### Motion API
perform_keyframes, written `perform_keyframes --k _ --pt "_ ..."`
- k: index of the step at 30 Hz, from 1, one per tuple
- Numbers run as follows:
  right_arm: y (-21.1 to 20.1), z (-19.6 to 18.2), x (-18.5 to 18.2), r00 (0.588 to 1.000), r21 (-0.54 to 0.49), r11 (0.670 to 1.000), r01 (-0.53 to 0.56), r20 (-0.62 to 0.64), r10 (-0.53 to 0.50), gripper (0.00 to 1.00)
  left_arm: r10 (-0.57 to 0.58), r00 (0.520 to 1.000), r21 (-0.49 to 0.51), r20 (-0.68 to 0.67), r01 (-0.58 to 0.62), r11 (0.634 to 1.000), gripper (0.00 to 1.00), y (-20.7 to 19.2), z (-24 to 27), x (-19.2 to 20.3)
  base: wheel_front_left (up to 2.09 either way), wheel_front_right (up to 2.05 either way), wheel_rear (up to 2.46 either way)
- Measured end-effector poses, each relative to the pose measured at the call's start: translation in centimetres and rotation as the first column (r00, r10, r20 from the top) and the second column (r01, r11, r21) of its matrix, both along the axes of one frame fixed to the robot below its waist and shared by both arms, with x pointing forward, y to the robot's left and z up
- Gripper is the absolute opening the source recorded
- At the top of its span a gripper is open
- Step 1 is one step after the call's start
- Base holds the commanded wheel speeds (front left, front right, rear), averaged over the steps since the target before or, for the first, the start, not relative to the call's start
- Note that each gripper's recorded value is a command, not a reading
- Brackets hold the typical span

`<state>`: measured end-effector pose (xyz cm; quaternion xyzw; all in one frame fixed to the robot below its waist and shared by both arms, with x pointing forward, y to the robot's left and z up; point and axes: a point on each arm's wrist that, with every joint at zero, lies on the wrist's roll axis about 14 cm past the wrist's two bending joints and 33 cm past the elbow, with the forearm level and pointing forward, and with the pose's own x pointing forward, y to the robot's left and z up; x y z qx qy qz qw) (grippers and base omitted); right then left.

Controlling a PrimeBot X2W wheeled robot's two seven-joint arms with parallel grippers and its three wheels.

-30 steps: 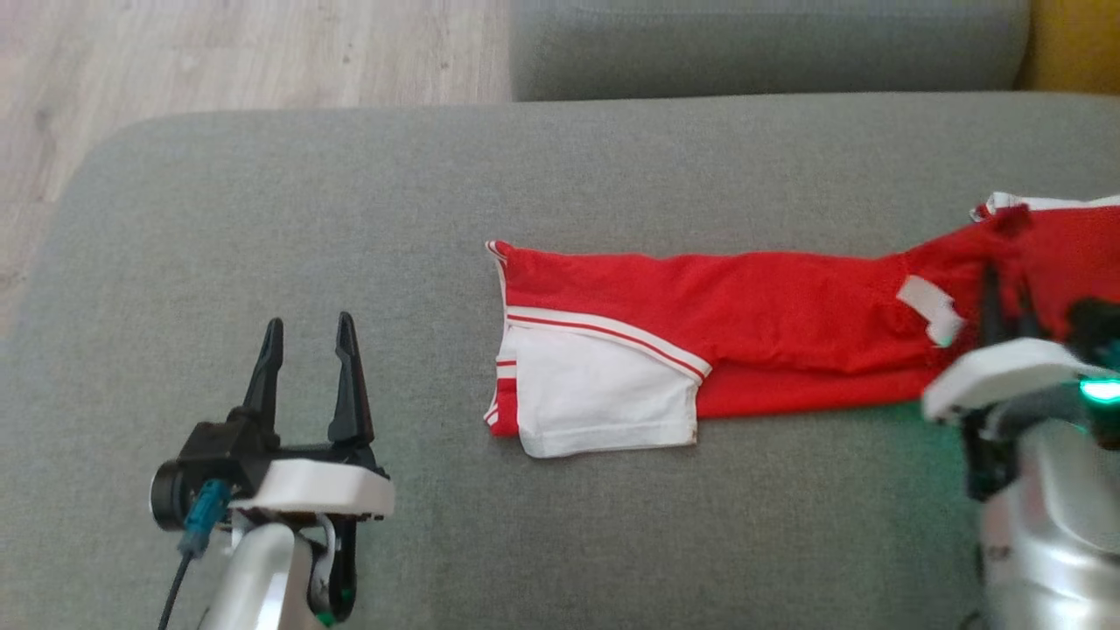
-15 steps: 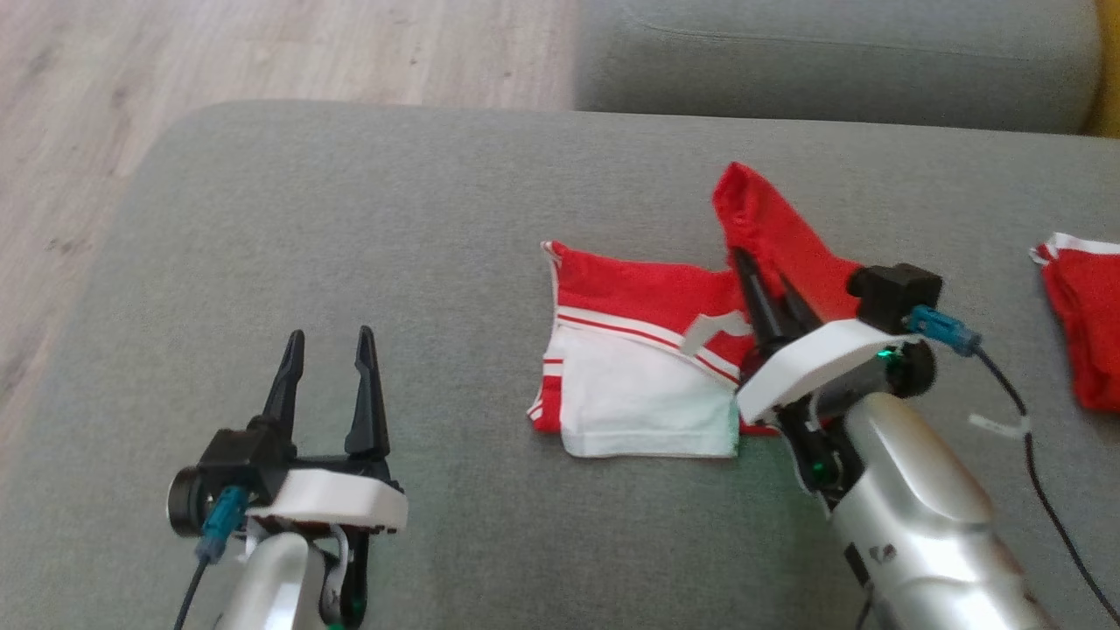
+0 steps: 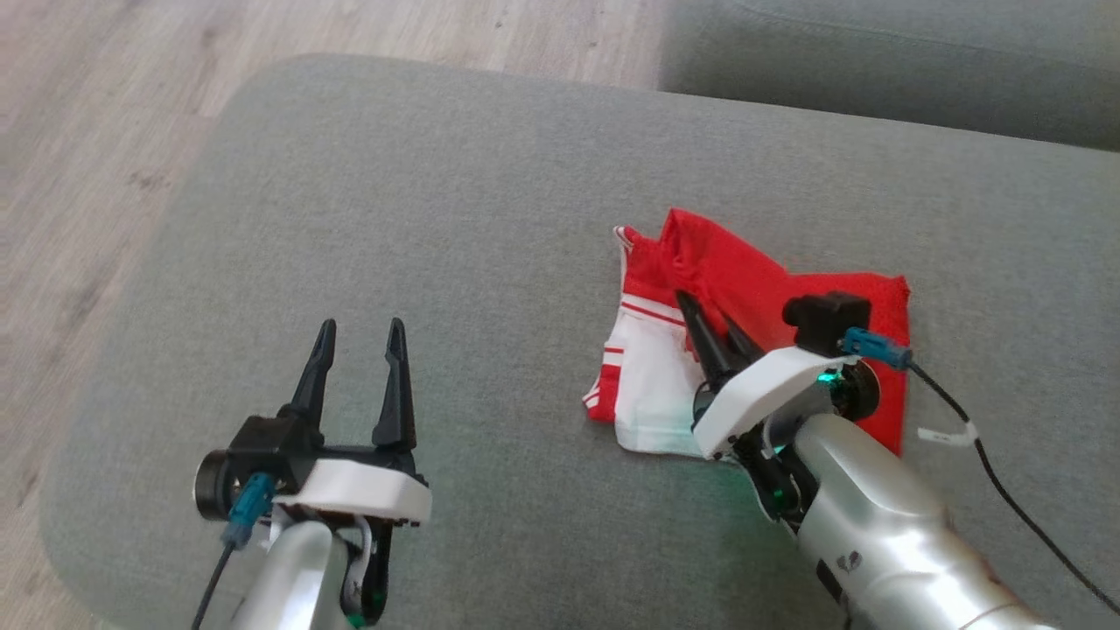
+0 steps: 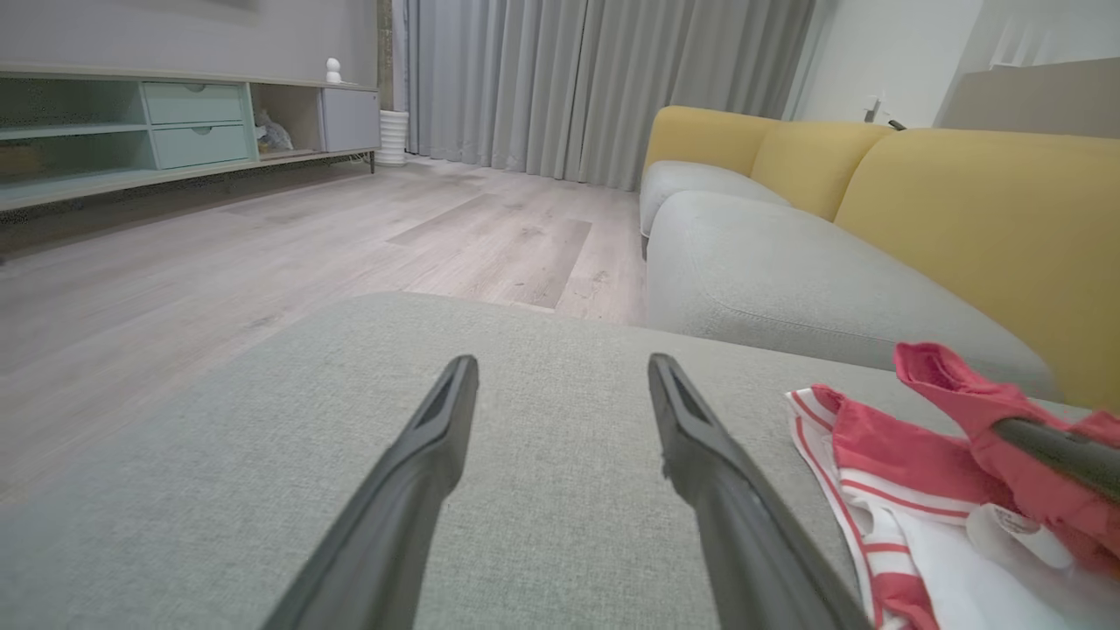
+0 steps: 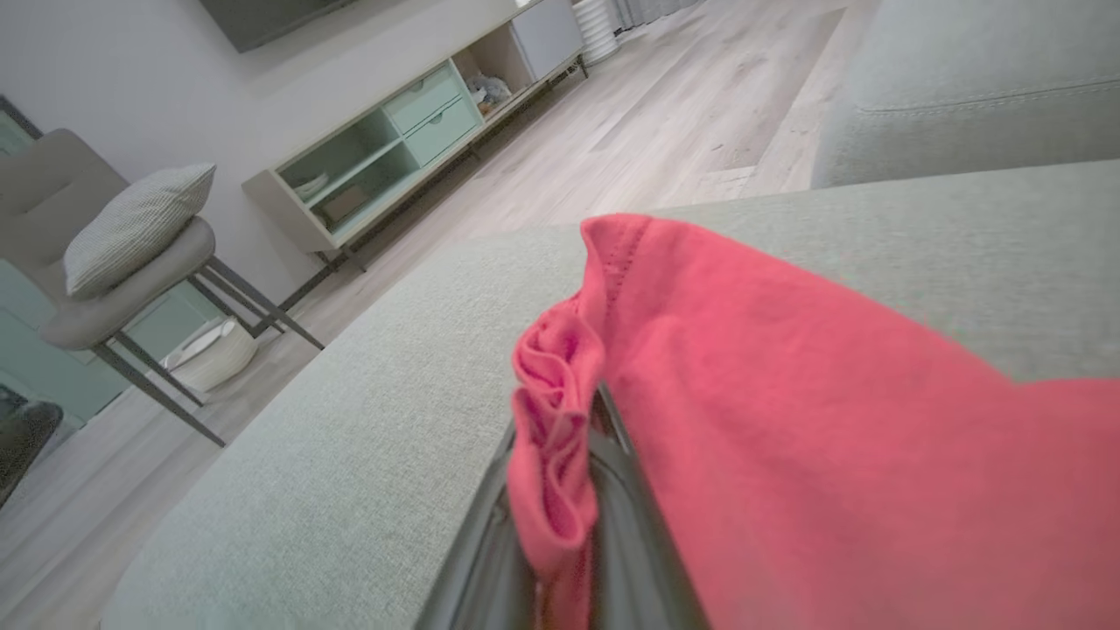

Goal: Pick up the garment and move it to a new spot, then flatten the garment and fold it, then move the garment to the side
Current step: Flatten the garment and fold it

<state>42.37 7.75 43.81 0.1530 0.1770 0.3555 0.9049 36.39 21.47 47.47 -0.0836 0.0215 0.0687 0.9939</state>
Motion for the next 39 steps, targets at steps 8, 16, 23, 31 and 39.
perform_keyframes --k 8,16,23,31,39 --pt "1.2 -2.0 -0.8 0.997 -0.04 0.997 -0.061 -0.041 0.06 0.0 0.019 1.0 0.0 -0.025 -0.019 1.0 1.0 0.5 -0.7 -0.3 0.0 0.0 0.0" --pt "3.6 -0.4 -2.4 0.99 0.074 0.991 -0.112 -0.074 0.117 1.0 0.007 1.0 0.004 -0.027 -0.007 1.0 1.0 0.1 -0.7 0.0 0.0 0.0 0.0" --pt "2.2 4.4 1.3 1.0 0.147 0.989 -0.017 0.024 0.014 1.0 -0.007 1.0 -0.001 -0.002 0.007 1.0 1.0 -0.4 0.0 0.6 0.0 0.0 0.0" --pt "-11.1 8.8 6.5 0.877 0.033 0.94 0.34 0.349 -0.33 1.0 -0.055 0.997 -0.015 0.056 0.056 0.998 1.0 -2.1 1.6 1.7 0.0 0.0 0.0" --pt "-20.6 6.2 1.1 0.775 -0.097 0.835 0.542 0.443 -0.451 1.0 -0.092 0.993 -0.024 0.074 0.094 0.995 1.0 -3.7 2.0 2.2 0.0 0.0 0.0"
